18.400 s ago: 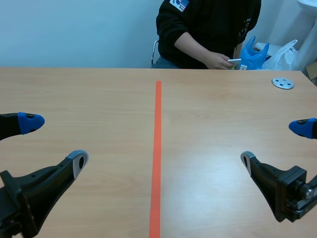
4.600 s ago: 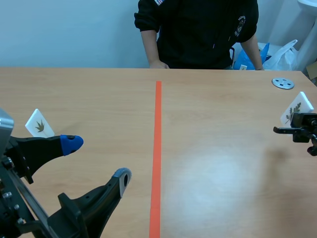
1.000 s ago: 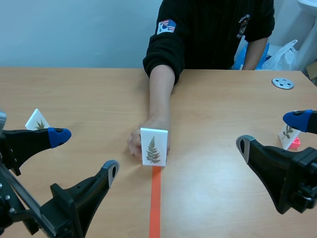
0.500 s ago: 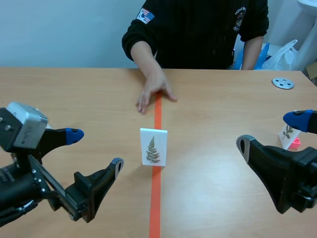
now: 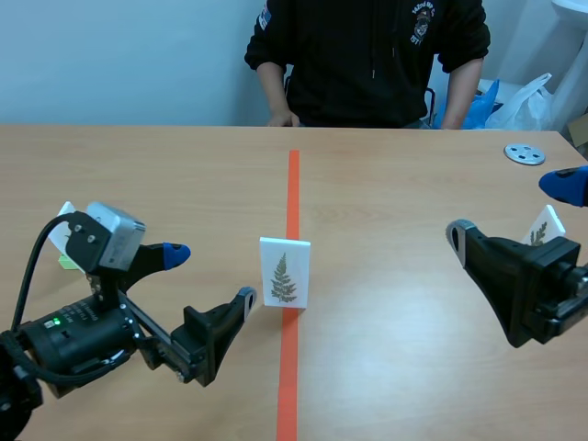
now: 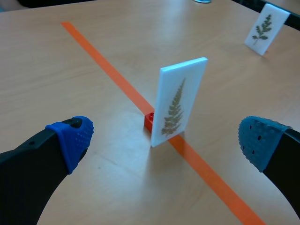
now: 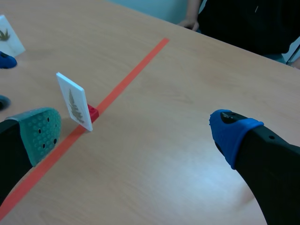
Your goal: Sort the leaf by its shape. The table is split by an orange tape line. A compound leaf with several leaflets goes to the left side, a simple leaf with one blade goes to the right side. Return to the home posture when a red brick is placed on the table.
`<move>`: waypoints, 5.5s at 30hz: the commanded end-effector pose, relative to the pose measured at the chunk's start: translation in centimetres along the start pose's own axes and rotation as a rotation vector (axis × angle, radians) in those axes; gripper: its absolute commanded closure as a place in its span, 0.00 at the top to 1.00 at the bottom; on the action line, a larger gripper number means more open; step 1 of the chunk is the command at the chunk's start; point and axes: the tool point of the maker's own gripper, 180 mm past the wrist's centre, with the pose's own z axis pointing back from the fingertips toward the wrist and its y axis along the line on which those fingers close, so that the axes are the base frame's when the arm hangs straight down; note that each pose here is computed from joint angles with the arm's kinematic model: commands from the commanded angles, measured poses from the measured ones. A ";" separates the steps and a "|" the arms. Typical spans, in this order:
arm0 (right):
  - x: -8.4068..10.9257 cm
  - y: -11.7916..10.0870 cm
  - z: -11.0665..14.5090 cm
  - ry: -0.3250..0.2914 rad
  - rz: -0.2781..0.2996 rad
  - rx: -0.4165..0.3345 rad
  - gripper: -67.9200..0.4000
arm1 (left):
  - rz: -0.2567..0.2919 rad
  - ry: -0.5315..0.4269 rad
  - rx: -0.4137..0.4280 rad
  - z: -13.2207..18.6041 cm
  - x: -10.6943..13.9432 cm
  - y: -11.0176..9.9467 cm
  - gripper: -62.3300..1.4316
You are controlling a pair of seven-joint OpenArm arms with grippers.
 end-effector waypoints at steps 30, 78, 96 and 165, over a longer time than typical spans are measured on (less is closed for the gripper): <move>-9.1 8.9 -14.3 0.061 0.010 0.294 1.00 | -0.022 -0.090 0.000 6.0 5.9 -4.0 1.00; -4.8 11.3 -14.6 -0.070 0.118 0.276 0.05 | -0.041 -0.092 0.025 6.2 6.1 -3.0 1.00; -0.5 -2.4 -7.3 -0.136 -0.026 -0.126 0.05 | -0.041 -0.092 0.025 6.2 6.1 -3.0 1.00; -5.5 -15.0 -6.3 -0.107 -0.164 -0.520 1.00 | -0.041 -0.085 0.025 6.2 6.0 -3.0 1.00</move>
